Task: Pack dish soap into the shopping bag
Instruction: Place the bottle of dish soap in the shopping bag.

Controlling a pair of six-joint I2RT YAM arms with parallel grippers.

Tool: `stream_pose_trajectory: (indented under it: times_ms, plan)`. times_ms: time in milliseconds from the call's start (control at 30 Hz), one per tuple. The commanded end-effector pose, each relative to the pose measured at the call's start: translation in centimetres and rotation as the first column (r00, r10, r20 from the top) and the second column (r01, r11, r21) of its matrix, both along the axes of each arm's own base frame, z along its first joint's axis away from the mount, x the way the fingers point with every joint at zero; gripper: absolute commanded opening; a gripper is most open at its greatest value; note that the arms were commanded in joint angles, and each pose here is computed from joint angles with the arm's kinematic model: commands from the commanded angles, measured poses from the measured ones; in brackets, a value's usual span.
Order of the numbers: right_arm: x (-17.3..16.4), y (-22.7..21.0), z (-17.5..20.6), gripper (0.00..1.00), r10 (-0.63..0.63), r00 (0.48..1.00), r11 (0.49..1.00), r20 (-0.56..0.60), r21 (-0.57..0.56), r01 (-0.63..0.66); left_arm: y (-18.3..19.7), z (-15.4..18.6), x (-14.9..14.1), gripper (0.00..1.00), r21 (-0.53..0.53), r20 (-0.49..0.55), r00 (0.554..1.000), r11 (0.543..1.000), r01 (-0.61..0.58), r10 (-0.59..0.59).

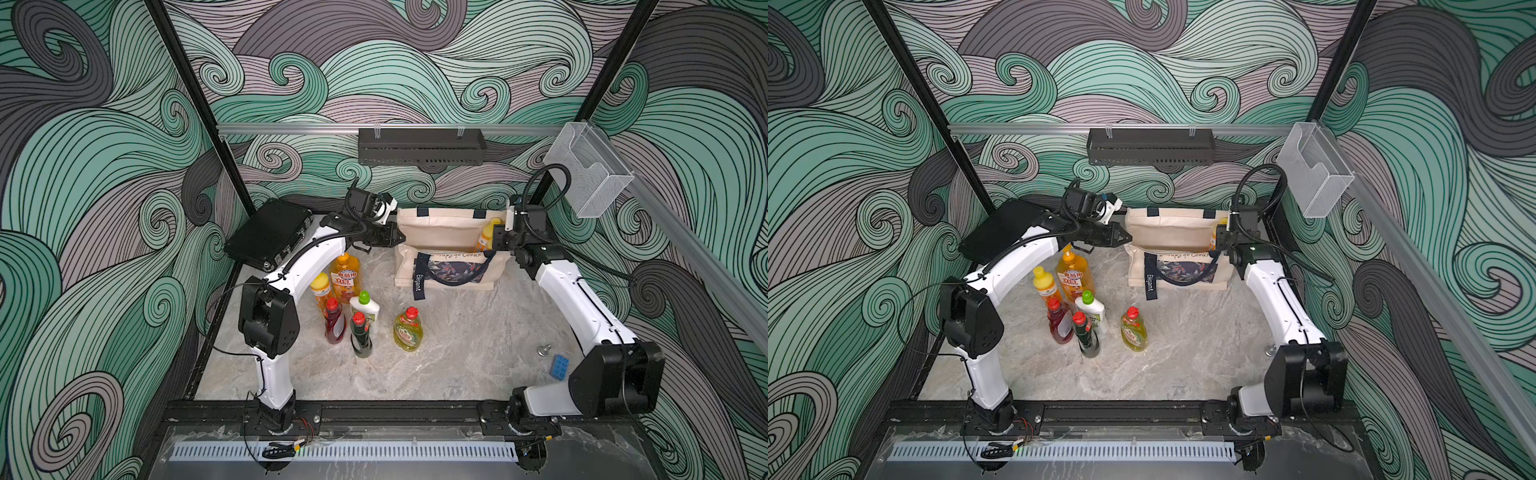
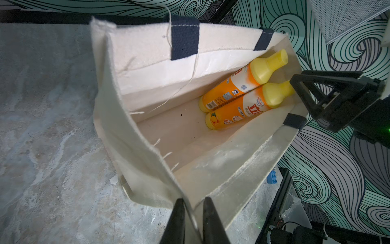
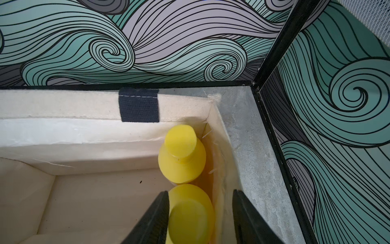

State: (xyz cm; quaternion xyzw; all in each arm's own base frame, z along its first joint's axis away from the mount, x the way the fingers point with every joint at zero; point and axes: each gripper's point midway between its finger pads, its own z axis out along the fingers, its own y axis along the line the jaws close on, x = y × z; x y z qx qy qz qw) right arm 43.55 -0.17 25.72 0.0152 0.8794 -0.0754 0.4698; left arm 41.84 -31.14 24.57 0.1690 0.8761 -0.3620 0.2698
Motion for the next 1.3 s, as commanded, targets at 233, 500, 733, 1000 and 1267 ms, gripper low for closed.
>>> stream_pose_trajectory:
  times_ms: [233,500,733,1000,1267]
  plan:
    - [-0.3,-0.8,2.2,0.53,-0.031,0.999,0.999,0.025,-0.014,0.031,-0.2,2.7,-1.0,0.16,-0.028,0.049,0.999,0.999,0.023,-0.022]
    - [-0.8,-0.8,3.2,0.55,-0.028,0.999,1.0,0.035,-0.009,0.028,-0.2,2.9,-1.0,0.18,-0.035,0.054,0.998,0.999,0.021,-0.019]
    - [-1.7,0.0,4.4,0.65,0.009,0.999,1.0,0.053,0.029,-0.011,0.4,3.9,-1.2,0.23,-0.022,0.086,0.996,1.0,0.005,-0.003]
    - [-3.8,2.4,7.5,0.67,0.097,0.989,0.991,0.114,0.077,-0.106,1.8,5.6,-1.2,0.28,-0.003,0.123,0.992,1.0,-0.026,0.027]
    - [-6.4,9.0,10.5,0.71,0.334,0.925,0.934,0.183,0.066,-0.35,5.8,8.7,-1.2,0.38,-0.008,0.153,0.981,0.993,-0.115,0.115]
